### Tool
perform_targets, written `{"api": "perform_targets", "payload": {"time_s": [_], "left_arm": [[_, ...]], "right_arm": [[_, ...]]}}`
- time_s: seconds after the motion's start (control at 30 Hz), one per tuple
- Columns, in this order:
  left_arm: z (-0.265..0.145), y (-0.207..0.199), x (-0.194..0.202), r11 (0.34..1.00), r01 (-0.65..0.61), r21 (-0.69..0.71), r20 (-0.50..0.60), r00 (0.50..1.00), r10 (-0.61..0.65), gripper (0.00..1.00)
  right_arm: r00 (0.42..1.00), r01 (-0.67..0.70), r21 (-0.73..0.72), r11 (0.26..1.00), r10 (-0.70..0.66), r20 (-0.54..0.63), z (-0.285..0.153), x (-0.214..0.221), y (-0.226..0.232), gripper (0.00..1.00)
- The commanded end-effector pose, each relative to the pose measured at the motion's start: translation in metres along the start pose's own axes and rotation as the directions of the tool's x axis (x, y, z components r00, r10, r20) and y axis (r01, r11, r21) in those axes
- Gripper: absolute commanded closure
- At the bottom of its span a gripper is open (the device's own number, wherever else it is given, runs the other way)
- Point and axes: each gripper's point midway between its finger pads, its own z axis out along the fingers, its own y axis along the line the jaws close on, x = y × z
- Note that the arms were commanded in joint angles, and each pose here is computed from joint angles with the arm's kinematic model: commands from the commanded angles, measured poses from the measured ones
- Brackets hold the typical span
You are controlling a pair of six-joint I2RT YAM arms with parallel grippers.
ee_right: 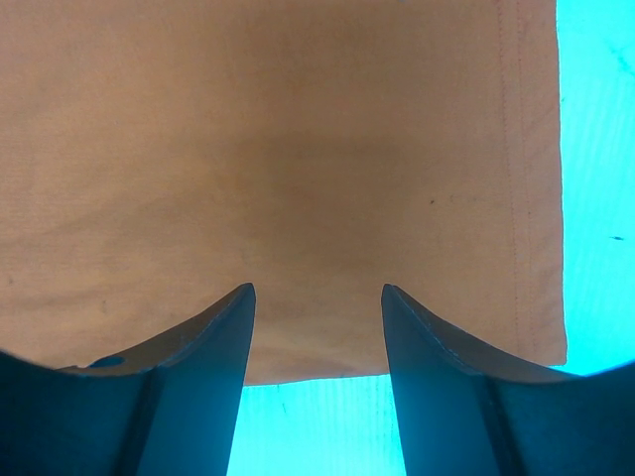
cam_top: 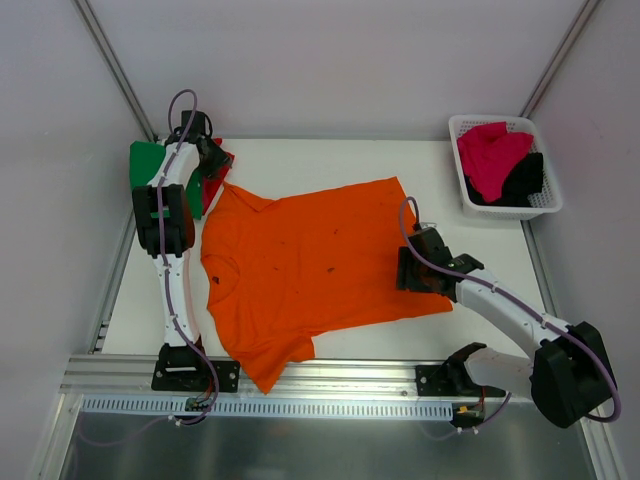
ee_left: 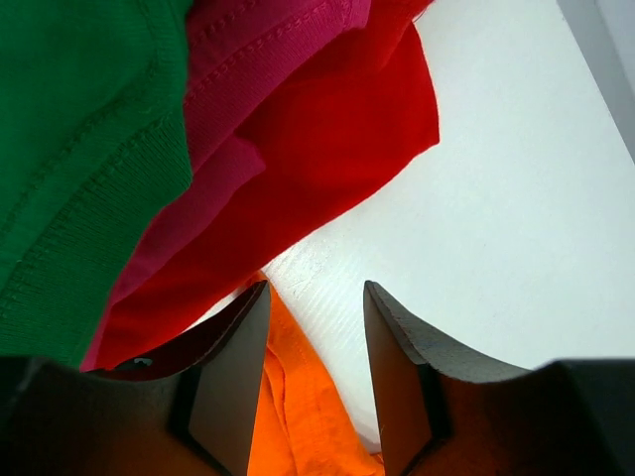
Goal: Fold and stack the t-shirts
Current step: Flatten the tshirt out
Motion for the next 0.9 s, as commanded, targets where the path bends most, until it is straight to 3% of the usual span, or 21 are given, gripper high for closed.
{"api": "perform_targets", "payload": {"time_s": [0.0, 0.27, 0.53, 0.87], "left_arm": [[-0.002, -0.002, -0.005, 1.0, -0.018, 0.006, 0.004, 1.0, 0.018, 0.58], [-0.004, 0.004, -0.003, 1.0, -0.011, -0.014, 0.003, 1.0, 0.011, 0.59], [-0.014, 0.023, -0.003, 0.995, -0.004, -0.098, 0.033, 0.999, 0.007, 0.53], [-0.014, 0.021, 0.0, 0.996, -0.002, -0.088, 0.018, 1.0, 0.004, 0.53]], "right_arm": [[1.0, -0.002, 0.01, 1.0, 0.002, 0.016, -0.004, -0.01, 0.001, 0.43], [1.0, 0.003, 0.017, 1.0, -0.003, 0.015, -0.003, -0.009, -0.001, 0.43], [1.0, 0.0, 0.01, 1.0, 0.0, 0.011, 0.0, -0.007, 0.001, 0.43], [1.0, -0.003, 0.009, 1.0, 0.003, 0.014, -0.001, -0.007, 0.0, 0.43]]}}
